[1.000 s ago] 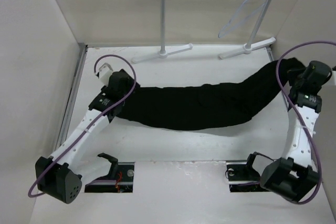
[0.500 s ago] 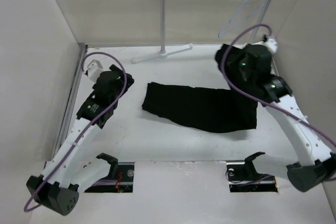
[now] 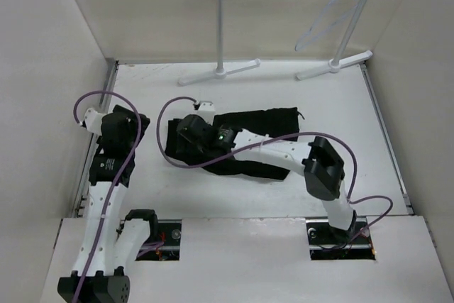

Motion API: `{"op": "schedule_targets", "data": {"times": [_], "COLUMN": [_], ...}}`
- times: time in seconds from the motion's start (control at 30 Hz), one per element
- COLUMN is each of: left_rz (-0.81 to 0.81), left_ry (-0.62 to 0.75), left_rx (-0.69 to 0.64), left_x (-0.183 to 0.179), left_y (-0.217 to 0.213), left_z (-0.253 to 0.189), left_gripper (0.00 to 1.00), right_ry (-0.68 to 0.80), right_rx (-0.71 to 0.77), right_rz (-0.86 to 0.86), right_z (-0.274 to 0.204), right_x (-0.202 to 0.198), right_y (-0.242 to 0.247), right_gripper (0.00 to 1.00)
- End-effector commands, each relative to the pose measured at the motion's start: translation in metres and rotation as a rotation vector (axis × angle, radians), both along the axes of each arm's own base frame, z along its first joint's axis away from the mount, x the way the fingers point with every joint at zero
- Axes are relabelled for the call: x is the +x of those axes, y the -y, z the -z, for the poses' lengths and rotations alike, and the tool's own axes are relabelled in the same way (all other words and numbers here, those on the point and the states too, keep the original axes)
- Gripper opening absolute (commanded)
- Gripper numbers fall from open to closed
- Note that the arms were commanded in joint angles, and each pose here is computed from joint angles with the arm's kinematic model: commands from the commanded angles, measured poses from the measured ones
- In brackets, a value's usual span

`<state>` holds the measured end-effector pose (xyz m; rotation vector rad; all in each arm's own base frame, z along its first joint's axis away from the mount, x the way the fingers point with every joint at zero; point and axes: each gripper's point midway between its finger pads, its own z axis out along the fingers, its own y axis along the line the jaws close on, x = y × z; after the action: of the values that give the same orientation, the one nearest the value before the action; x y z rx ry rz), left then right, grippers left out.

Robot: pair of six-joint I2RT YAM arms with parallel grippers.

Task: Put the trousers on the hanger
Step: Fold the trousers at the center of the board.

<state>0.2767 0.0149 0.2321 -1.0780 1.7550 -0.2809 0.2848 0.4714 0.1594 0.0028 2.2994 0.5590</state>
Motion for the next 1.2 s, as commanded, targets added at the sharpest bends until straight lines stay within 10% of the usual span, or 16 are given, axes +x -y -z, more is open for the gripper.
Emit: {"op": "schedule_targets", "data": {"times": [0.0,0.13,0.37,1.17], "left_rz": [0.021,0.159,0.442,0.281], "left_ry": [-0.019,-0.110,-0.199,-0.251], "left_rx": [0.000,-0.012,0.008,-0.150], "left_x": [0.003,0.017,0.051,0.047], "left_y": [0.002,0.034,0.113,0.112], "left_z": [0.009,0.036,0.066,0.157], "left_gripper": [0.69,0.67,0.55,0.51], "right_ry": [0.055,0.123,0.089,-0.016], "right_rx": [0.222,0.277,0.271,0.245], "right_rz": [-0.019,0.032,0.130,0.182], "right_z": [-0.094,-0.124,-0.079,-0.012], "right_x": [-0.003,0.008,0.016,-0.015], "right_y": [-0.002,0.067,0.188,0.238], "right_gripper": [0.83,0.80,0.31,0.40]}}
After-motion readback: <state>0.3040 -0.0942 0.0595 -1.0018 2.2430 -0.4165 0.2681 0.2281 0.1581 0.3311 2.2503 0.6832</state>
